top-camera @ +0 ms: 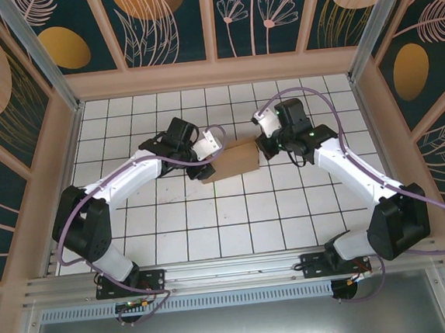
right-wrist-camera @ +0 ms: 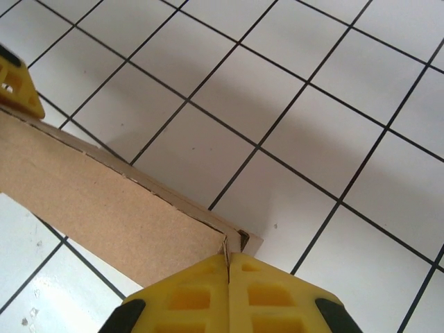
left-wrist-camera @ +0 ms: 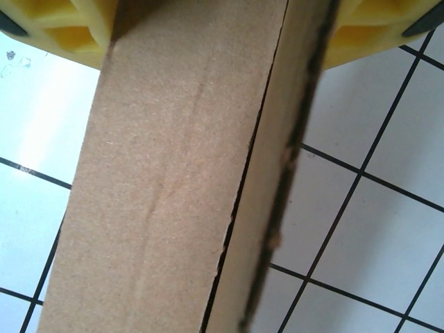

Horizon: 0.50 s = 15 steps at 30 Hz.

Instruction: Fold the paper box

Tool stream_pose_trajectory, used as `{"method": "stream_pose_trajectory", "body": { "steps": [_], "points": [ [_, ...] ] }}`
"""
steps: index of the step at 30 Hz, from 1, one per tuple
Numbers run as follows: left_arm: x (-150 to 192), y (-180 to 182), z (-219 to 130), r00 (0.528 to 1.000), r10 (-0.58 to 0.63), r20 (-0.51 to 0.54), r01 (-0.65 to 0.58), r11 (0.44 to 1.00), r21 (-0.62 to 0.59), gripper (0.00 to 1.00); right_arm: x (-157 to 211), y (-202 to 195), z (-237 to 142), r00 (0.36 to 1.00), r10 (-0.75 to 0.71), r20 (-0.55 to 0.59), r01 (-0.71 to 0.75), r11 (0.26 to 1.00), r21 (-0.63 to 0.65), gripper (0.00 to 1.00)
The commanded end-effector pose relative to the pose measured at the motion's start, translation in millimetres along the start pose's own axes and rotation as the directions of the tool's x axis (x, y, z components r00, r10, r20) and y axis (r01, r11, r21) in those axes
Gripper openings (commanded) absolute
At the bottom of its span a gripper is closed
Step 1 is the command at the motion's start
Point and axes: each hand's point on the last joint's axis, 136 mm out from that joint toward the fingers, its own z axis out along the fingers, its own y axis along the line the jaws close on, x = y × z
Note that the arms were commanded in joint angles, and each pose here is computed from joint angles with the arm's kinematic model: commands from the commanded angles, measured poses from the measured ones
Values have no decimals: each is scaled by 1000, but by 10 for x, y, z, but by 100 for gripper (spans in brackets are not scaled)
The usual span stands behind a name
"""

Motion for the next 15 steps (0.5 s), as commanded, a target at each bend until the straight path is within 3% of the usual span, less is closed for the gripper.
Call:
{"method": "stream_pose_trajectory", "body": {
  "steps": [1,11,15],
  "points": [
    [61,111,96,996,-76,-40,74,997,-35,43,-124,39,-85,996,81,46,-81,997,-4,0],
    [68,121,123,995,-87,-45,85,996,-37,37,-187,-127,57,915,399,67,-402,915,45,0],
    [56,133,145,995,-90,-45,88,995,-37,37,-89,-105,131,893,447,59,-449,893,39,0]
  ]
}}
